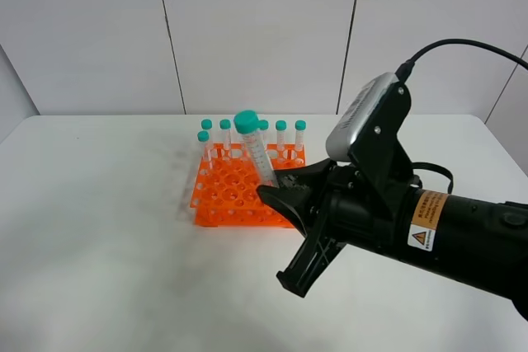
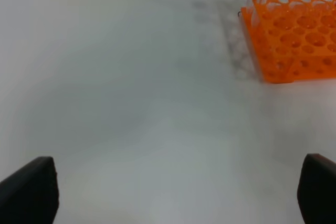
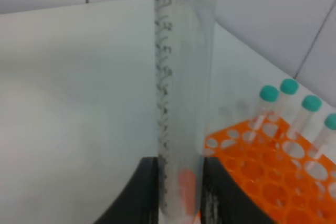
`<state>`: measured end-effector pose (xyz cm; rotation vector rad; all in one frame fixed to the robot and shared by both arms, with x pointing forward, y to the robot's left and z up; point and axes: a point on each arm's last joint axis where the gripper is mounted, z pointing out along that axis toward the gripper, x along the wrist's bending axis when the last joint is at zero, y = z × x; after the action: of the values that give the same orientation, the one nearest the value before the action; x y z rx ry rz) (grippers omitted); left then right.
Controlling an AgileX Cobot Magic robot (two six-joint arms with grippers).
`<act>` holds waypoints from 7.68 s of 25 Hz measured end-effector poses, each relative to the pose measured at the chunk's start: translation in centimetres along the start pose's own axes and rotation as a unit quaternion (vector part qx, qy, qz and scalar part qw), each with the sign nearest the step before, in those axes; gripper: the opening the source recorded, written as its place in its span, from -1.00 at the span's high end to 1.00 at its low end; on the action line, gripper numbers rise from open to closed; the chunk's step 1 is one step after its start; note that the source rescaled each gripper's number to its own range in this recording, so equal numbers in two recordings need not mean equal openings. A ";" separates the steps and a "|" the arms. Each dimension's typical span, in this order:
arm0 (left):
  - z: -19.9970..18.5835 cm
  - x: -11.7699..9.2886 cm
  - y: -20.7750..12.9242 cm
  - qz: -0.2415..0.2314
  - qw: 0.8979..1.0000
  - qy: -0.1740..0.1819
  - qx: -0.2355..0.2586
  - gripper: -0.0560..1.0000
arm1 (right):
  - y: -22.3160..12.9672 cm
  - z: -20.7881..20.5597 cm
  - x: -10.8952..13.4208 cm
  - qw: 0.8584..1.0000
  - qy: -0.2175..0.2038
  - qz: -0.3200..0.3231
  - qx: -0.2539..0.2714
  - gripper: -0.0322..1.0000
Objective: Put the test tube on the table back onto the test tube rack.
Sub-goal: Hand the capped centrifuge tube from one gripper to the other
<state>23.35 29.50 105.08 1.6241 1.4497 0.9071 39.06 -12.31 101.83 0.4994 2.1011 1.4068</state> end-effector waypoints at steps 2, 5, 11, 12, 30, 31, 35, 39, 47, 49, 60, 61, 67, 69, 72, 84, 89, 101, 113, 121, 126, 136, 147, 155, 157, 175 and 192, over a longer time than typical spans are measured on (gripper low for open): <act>0.0 0.0 0.0 0.000 1.000 0.000 0.000 -1.00 | -0.3 -0.8 -0.5 1.000 -0.014 0.014 -0.001 0.94; 0.0 0.0 0.0 0.000 1.000 0.000 0.000 -1.00 | -0.4 -2.5 -0.7 0.999 -0.026 0.027 -0.016 0.94; 0.0 0.0 0.0 0.000 1.000 0.000 0.000 -1.00 | -0.1 -5.5 -0.6 0.999 -0.021 0.035 -0.015 0.94; 0.0 0.0 0.0 0.000 1.000 0.000 0.000 -1.00 | -0.1 -5.9 -0.6 0.999 -0.020 0.035 -0.015 0.94; -0.2 0.0 0.0 0.096 0.987 -0.129 -0.009 -1.00 | -0.8 -5.7 -0.4 0.999 -0.009 0.036 0.021 0.94; -0.2 0.0 0.0 0.113 0.983 -0.146 -0.013 -1.00 | -1.0 -5.5 -0.3 0.999 -0.007 0.037 0.027 0.94; -0.8 -0.3 1.0 0.156 0.959 -0.222 -0.077 -1.00 | -1.4 -4.7 -0.3 0.999 -0.006 0.036 0.039 0.94; -0.5 -0.9 2.9 0.146 0.949 -0.246 -0.132 -1.00 | -1.1 -4.5 -0.4 0.999 -0.012 0.037 0.021 0.94; 3.3 -3.8 6.7 0.124 0.938 -0.293 -0.138 -1.00 | -0.8 -4.4 -0.5 0.999 -0.017 0.040 0.005 0.94; 4.6 -4.5 7.5 0.126 0.936 -0.297 -0.140 -1.00 | -0.8 -4.4 -0.5 0.999 -0.018 0.040 0.003 0.94; 8.5 -8.2 11.4 0.104 0.910 -0.373 -0.147 -1.00 | -0.6 -4.4 -0.5 0.999 -0.019 0.035 -0.006 0.94; 8.6 -8.4 11.7 0.099 0.906 -0.382 -0.152 -1.00 | -0.6 -4.5 -0.5 0.999 -0.019 0.034 -0.007 0.94; 10.4 -10.1 12.0 0.085 0.884 -0.435 -0.146 -1.00 | -0.6 -4.5 -0.5 0.999 -0.019 0.033 -0.007 0.94; 11.1 -10.5 12.0 0.082 0.882 -0.441 -0.145 -1.00 | -0.6 -4.5 -0.5 0.999 -0.019 0.033 -0.007 0.94; 12.3 -11.0 11.9 0.100 0.881 -0.439 -0.144 -1.00 | -0.6 -4.5 -0.5 0.999 -0.019 0.031 -0.008 0.94; 14.7 -16.9 13.4 0.168 0.842 -0.497 -0.127 -1.00 | -0.6 -4.5 -0.5 0.999 -0.019 0.030 -0.008 0.94; 15.5 -18.1 14.5 0.180 0.843 -0.489 -0.134 -1.00 | -0.6 -4.5 -0.5 0.999 -0.019 0.030 -0.008 0.94; 17.1 -19.2 14.3 0.180 0.842 -0.496 -0.114 -1.00 | -0.1 -4.5 -0.7 0.999 -0.027 0.021 -0.036 0.94; 16.9 -19.5 15.7 0.179 0.841 -0.493 -0.134 -1.00 | 0.1 -4.5 -0.8 0.998 -0.031 0.025 -0.045 0.94; 16.9 -19.5 15.8 0.179 0.841 -0.493 -0.135 -0.99 | 0.1 -4.5 -0.8 0.998 -0.031 0.025 -0.045 0.94; 16.9 -19.5 15.8 0.179 0.841 -0.493 -0.135 -0.96 | 0.2 -4.5 -0.8 0.998 -0.033 0.025 -0.050 0.94; 16.9 -19.5 15.8 0.179 0.842 -0.491 -0.135 -0.64 | 0.3 -4.5 -0.8 0.997 -0.036 0.025 -0.059 0.94; 16.9 -19.5 15.8 0.181 0.842 -0.490 -0.136 -0.12 | 0.3 -4.5 -0.8 0.997 -0.036 0.025 -0.059 0.94; 16.9 -19.4 15.8 0.188 0.840 -0.489 -0.140 0.46 | 0.3 -4.5 -0.8 0.997 -0.036 0.025 -0.059 0.94; 16.9 -19.4 15.8 0.188 0.840 -0.489 -0.140 0.48 | 0.3 -4.5 -0.8 0.997 -0.036 0.025 -0.059 0.94; 16.8 -19.5 15.7 0.196 0.836 -0.492 -0.145 0.89 | 0.4 -4.5 -0.9 0.997 -0.036 0.025 -0.060 0.94; 16.9 -19.5 15.8 0.198 0.838 -0.487 -0.146 0.89 | 0.4 -4.5 -0.8 0.997 -0.036 0.022 -0.060 -0.96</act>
<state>43.49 7.75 111.02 1.7558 0.2573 0.3367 36.85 -15.92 103.70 0.5425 1.9464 1.5067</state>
